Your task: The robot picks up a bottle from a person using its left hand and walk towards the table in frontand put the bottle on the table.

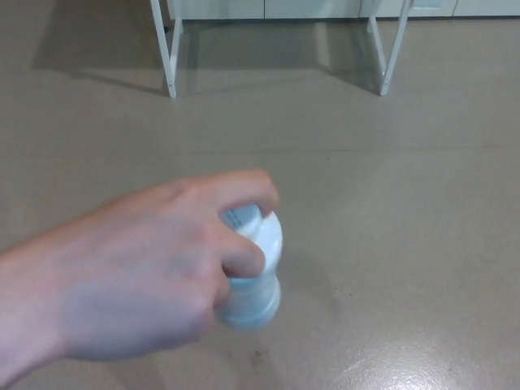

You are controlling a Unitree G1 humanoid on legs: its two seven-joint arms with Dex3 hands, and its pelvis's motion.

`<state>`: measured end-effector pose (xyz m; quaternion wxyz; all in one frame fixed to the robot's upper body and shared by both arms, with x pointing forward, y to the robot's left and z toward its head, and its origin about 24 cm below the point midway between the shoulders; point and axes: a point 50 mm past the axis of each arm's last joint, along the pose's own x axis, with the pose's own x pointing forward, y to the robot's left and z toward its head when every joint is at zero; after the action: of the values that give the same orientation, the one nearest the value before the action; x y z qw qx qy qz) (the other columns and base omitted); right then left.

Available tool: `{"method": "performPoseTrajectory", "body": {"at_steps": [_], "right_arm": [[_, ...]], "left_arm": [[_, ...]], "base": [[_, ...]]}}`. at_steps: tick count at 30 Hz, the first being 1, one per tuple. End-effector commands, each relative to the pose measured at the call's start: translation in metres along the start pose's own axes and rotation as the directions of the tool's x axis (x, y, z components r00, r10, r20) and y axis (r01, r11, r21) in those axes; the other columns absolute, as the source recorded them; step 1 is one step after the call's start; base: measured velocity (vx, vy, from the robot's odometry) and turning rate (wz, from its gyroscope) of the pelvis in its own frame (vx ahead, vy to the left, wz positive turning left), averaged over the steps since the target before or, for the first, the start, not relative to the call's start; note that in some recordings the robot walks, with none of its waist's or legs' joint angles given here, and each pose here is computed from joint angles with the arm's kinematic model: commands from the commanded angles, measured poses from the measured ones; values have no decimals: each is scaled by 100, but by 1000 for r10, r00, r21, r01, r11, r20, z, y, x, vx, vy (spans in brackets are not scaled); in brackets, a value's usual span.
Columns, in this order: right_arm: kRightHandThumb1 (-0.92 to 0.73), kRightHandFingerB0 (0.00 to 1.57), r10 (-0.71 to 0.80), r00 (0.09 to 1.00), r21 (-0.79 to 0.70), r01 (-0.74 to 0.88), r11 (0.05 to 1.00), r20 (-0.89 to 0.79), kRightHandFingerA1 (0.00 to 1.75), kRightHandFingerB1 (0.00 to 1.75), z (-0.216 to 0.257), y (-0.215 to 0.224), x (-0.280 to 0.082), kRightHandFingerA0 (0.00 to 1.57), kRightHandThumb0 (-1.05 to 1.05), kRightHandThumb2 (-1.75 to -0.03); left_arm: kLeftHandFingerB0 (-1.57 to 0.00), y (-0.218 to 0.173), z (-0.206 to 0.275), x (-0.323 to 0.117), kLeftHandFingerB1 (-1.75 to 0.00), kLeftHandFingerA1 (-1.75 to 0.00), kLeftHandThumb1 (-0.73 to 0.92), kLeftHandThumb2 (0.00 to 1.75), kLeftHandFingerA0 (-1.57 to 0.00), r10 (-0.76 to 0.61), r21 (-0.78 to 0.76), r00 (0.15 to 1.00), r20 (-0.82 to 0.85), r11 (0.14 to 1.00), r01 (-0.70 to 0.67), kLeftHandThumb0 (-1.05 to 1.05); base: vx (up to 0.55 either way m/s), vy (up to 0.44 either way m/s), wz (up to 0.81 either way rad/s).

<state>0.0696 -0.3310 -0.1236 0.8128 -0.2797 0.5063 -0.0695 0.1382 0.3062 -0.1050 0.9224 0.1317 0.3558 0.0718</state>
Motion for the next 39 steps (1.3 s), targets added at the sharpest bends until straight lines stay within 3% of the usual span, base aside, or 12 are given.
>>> {"method": "performPoseTrajectory", "body": {"at_steps": [1, 3, 4, 9, 14, 27, 28, 29, 35, 36, 39], "right_arm": [[-67, 23, -19, 1000, -40, 18, 999, -10, 54, 46, -3, -4, -1, 37, -62, -101], [-66, 23, -20, 1000, -43, 20, 999, -6, 54, 46, -2, -5, 0, 37, -60, -101], [-64, 23, -24, 1000, -40, 24, 999, -6, 55, 47, -2, -5, 0, 39, -57, -101], [-65, 24, -21, 1000, -44, 20, 999, -10, 54, 47, 0, -4, 1, 38, -60, -100], [-63, 24, -10, 1000, -34, 9, 999, -13, 55, 47, -2, -2, 0, 39, -58, -100], [-66, 27, -8, 1000, -48, 8, 999, -7, 52, 46, -1, -2, 0, 37, -64, -99], [-65, 27, -6, 1000, -60, 5, 998, -10, 54, 47, 2, -3, 2, 39, -60, -99], [-64, 27, -7, 1000, -62, 6, 998, -9, 54, 47, 2, -3, 2, 40, -59, -99], [-64, 28, -11, 1000, -67, 11, 998, -5, 54, 47, 3, -5, 2, 40, -60, -98], [-64, 30, -15, 1000, -74, 14, 997, -3, 53, 48, 4, -6, 2, 40, -60, -98], [-63, 30, -17, 1000, -71, 17, 997, 2, 54, 48, 5, -6, 2, 40, -57, -98]], "left_arm": [[-9, -33, 66, -22, -65, -77, 26, 64, -9, -292, 114, 847, 445, 956, 270, -83], [-6, -45, 89, -37, -66, -75, 26, 64, -6, -378, 207, 764, 522, 926, 317, -82], [-3, -57, 114, -53, -71, -80, 34, 52, -7, -453, 319, 677, 581, 891, 323, -83], [-5, -87, 166, -86, -65, -74, 33, 52, -11, -575, 426, 484, 660, 816, 390, -80], [-9, -107, 189, -105, -61, -70, 30, 51, -15, -642, 489, 384, 663, 760, 428, -77], [-10, -134, 205, -121, -57, -67, 29, 51, -22, -711, 576, 308, 632, 697, 426, -76], [-10, -142, 208, -122, -56, -65, -1, 69, -27, -726, 589, 292, 623, 681, 436, -29], [-12, -144, 208, -122, -57, -67, 24, 54, -24, -730, 592, 289, 620, 676, 439, -75], [-13, -148, 210, -132, -56, -64, 26, 56, -29, -755, 628, 280, 592, 651, 427, -78], [-7, -149, 210, -133, -54, -62, -1, 69, -26, -764, 631, 281, 581, 641, 437, -30], [-8, -150, 210, -135, -54, -62, -2, 69, -27, -775, 636, 289, 562, 628, 449, -30]], "base": [[0, 0, 0], [0, 0, 0], [0, 0, 0], [0, 0, 0], [0, 0, 0], [0, 0, 0], [0, 0, 0], [0, 0, 0], [0, 0, 0], [0, 0, 0], [0, 0, 0]]}}
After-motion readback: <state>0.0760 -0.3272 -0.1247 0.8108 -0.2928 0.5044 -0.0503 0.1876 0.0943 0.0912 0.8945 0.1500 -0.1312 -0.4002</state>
